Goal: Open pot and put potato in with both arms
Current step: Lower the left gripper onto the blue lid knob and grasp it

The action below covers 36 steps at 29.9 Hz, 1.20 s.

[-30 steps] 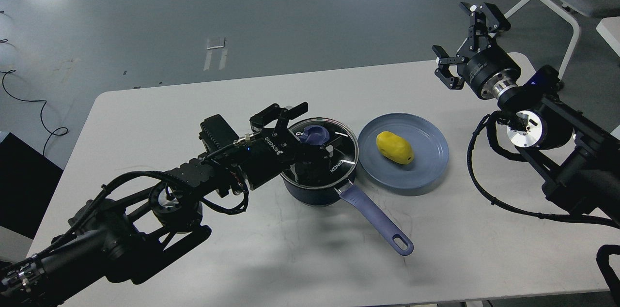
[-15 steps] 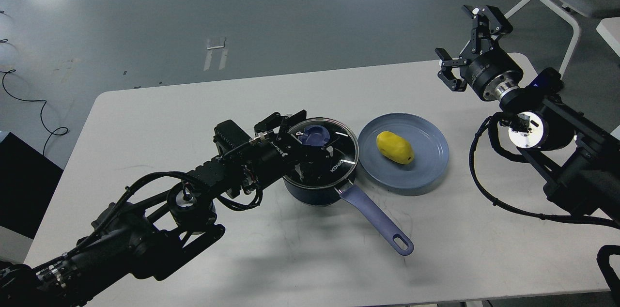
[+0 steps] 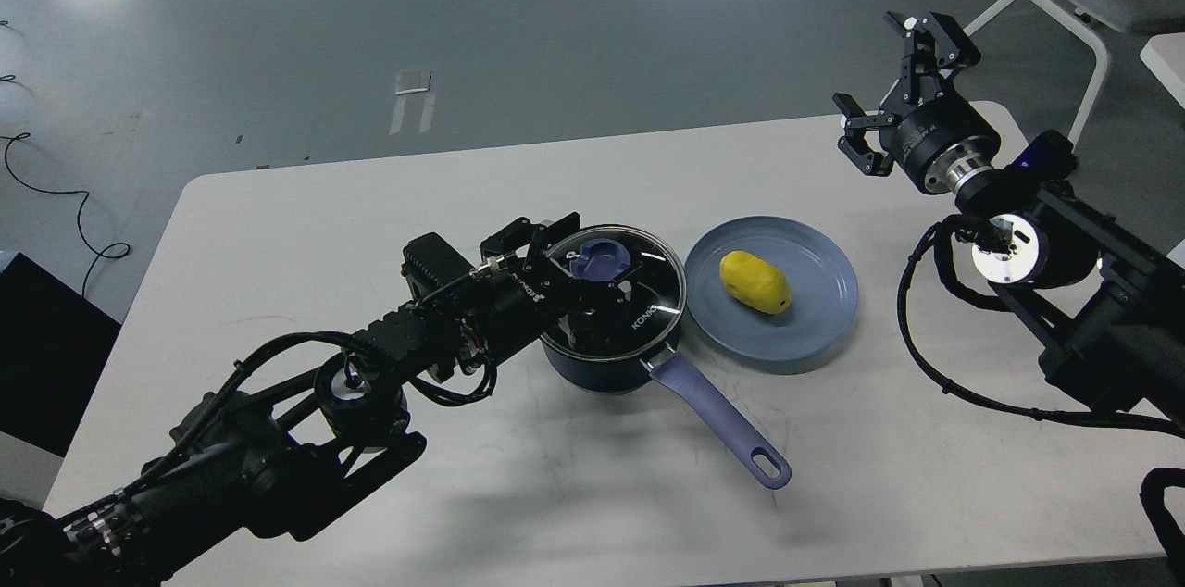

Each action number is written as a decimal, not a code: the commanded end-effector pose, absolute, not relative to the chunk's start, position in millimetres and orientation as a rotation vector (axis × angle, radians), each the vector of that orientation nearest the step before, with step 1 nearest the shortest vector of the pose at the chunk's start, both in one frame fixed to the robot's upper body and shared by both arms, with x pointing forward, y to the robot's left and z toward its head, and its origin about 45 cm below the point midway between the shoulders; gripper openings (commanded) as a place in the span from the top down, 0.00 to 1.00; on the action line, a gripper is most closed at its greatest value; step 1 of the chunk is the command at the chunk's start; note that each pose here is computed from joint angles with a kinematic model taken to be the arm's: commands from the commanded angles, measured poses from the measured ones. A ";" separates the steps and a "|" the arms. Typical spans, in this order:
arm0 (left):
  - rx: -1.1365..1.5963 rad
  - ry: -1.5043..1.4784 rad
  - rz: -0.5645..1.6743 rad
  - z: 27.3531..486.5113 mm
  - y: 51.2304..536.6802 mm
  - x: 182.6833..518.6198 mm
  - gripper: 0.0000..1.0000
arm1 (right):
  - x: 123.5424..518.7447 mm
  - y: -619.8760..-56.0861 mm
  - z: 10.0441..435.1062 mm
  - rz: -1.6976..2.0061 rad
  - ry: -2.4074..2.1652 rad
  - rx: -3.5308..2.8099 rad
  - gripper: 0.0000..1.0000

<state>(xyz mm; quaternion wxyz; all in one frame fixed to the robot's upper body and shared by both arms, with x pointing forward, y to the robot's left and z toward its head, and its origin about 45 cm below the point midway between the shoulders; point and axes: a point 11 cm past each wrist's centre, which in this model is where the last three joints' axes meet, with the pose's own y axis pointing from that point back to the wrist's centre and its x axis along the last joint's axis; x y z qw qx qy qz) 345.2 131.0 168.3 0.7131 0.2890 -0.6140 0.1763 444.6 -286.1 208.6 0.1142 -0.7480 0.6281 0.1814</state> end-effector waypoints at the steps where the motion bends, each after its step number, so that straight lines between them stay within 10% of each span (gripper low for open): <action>1: 0.641 -1.357 0.388 166.6 130.9 343.9 0.02 | 444.6 -286.7 208.8 0.531 1.843 -2.193 0.00; 22: 0.653 -1.320 0.378 152.3 133.4 334.7 0.03 | 444.1 -292.3 207.6 0.524 1.874 -2.188 0.00; 36: 0.678 -1.311 0.375 146.4 138.6 337.5 0.54 | 444.4 -296.8 209.2 0.513 1.884 -2.189 0.00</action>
